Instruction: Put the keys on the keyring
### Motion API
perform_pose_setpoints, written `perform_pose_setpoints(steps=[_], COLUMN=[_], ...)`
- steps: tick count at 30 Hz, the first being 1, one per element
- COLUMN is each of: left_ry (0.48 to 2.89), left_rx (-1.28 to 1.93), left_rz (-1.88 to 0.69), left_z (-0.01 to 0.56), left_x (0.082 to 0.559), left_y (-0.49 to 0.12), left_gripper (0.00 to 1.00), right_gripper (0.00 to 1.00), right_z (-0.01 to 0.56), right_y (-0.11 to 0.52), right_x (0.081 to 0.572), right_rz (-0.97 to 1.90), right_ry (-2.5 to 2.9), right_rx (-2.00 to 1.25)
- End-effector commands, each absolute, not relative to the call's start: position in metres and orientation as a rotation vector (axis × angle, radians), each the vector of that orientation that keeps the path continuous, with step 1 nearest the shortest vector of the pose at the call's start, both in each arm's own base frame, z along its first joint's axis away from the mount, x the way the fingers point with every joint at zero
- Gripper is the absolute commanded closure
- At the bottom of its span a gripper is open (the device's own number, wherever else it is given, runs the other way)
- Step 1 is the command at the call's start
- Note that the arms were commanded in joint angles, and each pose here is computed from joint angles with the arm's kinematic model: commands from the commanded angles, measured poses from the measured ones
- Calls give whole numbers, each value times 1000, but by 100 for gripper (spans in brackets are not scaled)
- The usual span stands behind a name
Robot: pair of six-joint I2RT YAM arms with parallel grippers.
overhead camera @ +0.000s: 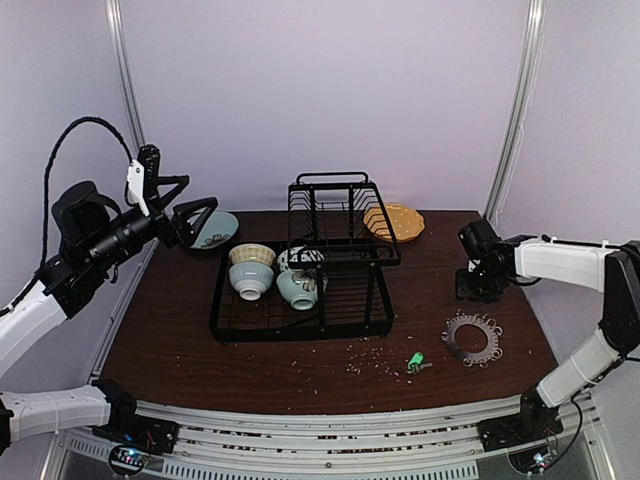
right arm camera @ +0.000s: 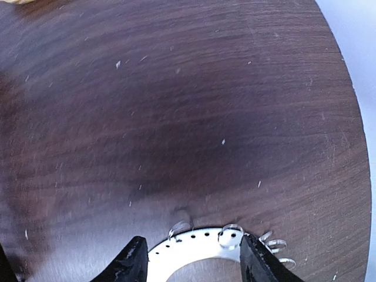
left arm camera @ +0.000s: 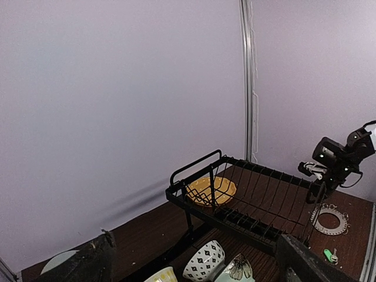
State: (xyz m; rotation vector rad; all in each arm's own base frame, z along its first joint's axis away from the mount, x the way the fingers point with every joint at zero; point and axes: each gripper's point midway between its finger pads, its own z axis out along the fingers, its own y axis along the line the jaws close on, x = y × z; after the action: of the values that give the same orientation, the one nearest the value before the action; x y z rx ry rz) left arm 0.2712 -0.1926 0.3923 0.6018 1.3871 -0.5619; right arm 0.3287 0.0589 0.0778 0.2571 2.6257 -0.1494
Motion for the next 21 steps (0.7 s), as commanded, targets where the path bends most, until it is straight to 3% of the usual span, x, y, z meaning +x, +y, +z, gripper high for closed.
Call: perform_pose_setpoints(steps=[1,5,21], left_ry=[1379,1368,1341], left_rx=[643,662,715], left_rz=[-577,-572,-574], left_z=[389,388,385], left_x=[269,266,257], left_y=[-199,-200,-203], left_gripper=[2,2,2], right_gripper=[53,58,61], right_z=[67,46,32], right_y=[60,65,59], right_x=[348,346,326], right_rz=[-182,-200,-450], right_ry=[2648,2710,2746], right_rx=[277,262,197])
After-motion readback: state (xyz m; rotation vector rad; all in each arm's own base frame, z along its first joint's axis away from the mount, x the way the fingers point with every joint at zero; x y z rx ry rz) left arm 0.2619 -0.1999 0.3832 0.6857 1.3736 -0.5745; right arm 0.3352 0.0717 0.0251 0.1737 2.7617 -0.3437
